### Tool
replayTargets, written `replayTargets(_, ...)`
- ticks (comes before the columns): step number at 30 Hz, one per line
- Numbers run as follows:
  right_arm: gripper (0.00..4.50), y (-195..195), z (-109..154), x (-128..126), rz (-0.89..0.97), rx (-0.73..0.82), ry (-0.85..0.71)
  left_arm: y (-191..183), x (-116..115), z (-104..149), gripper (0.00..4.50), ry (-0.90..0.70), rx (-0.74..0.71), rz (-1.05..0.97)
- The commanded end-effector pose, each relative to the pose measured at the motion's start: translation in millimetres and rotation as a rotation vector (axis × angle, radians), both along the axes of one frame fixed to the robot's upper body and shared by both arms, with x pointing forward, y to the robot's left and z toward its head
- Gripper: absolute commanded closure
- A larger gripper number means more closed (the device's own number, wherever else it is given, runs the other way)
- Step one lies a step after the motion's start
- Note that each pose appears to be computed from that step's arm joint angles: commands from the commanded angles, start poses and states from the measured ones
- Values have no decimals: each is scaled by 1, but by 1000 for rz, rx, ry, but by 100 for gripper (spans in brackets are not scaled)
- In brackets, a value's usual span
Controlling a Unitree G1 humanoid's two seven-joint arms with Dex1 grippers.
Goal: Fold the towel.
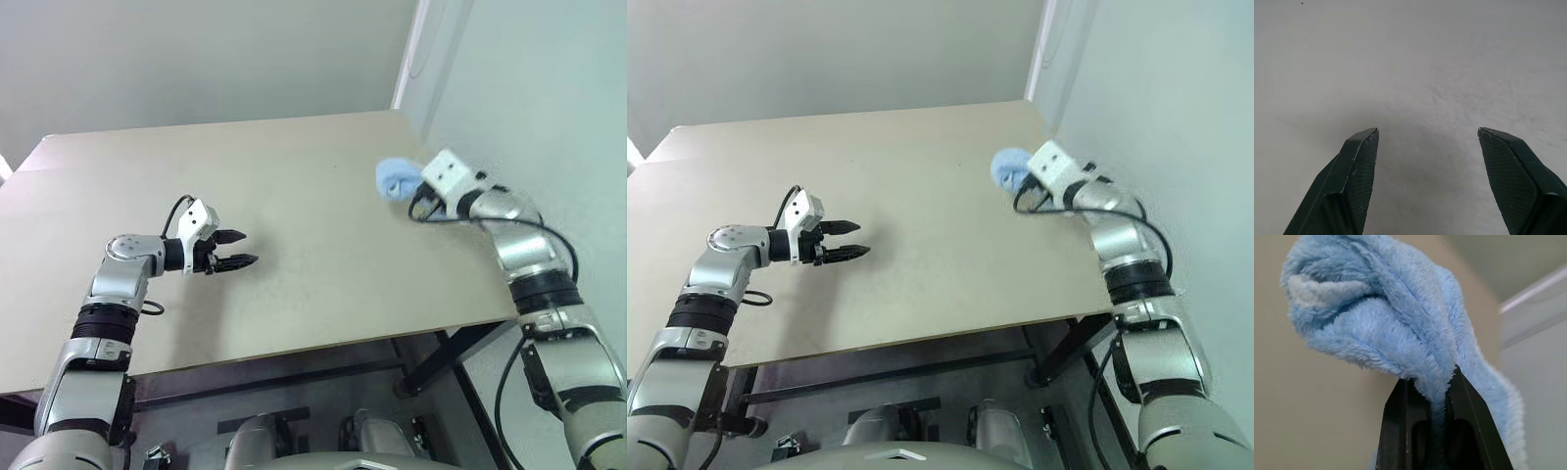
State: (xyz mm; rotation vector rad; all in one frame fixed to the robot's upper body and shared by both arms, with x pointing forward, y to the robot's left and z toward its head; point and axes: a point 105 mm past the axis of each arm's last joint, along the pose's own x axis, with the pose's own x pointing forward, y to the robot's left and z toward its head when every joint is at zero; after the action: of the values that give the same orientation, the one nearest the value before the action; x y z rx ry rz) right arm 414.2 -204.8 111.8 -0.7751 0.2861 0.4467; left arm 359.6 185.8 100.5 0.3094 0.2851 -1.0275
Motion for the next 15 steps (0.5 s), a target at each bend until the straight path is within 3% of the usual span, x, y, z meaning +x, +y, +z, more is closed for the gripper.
replayTargets(1, 448, 11, -26, -9, 48, -32, 46, -5, 4, 8, 107, -54, 40, -29)
replayTargets(5, 448, 14, -49, -18, 31, 49, 135, -7, 3, 9, 107, -59, 49, -49)
replayTargets(6, 389, 12, -47, -17, 14, 74, 132, -6, 3, 10, 107, -59, 49, -49)
replayTargets(15, 82, 8, -13, -28, 59, 294, 140, -3, 4, 17, 107, -49, 9, -36)
